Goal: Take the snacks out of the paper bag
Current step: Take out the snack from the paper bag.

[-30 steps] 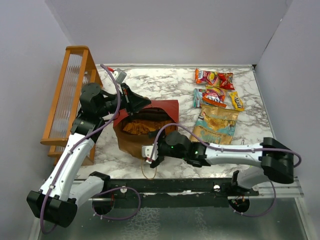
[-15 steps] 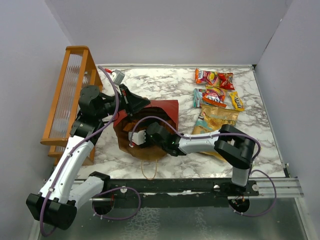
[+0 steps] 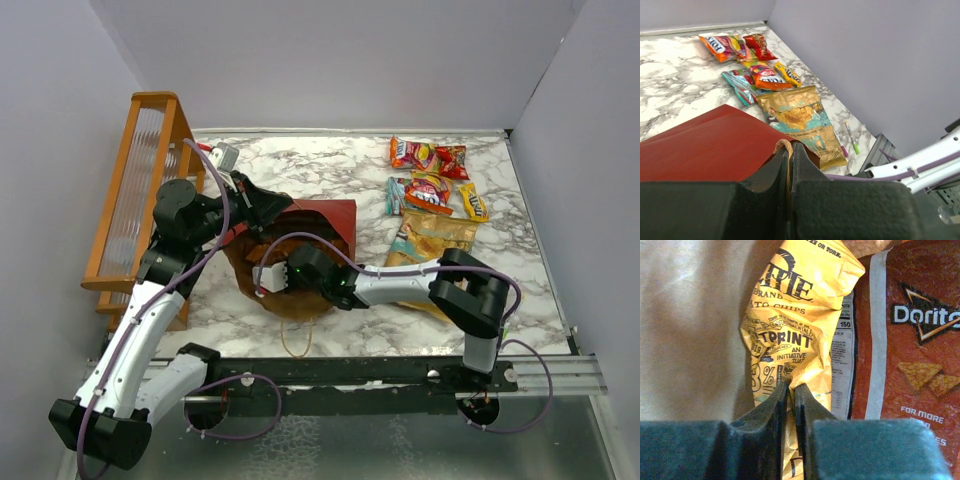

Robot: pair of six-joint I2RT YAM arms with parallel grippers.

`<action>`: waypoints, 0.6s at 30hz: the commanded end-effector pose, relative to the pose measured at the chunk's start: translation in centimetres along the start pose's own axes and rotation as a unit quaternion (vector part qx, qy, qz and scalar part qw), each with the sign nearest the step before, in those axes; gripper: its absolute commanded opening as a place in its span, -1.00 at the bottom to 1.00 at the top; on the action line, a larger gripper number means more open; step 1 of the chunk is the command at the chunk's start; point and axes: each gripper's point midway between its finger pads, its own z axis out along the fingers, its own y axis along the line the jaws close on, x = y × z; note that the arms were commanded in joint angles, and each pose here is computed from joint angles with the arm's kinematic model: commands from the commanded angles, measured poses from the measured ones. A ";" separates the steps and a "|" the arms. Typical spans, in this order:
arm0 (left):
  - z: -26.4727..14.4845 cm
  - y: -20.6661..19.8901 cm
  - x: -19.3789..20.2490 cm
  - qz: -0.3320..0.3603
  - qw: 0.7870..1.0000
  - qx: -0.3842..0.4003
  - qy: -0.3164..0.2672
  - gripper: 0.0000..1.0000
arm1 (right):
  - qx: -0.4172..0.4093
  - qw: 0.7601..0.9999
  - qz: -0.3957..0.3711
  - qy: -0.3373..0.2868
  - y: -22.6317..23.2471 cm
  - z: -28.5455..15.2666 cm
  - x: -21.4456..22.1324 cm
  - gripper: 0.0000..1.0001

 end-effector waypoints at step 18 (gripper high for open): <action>-1.1 1.3 -1.5 0.008 0.997 -0.069 -0.033 -1.00 | -0.085 0.937 0.083 -0.329 -5.4 -17.8 -13.3 -0.97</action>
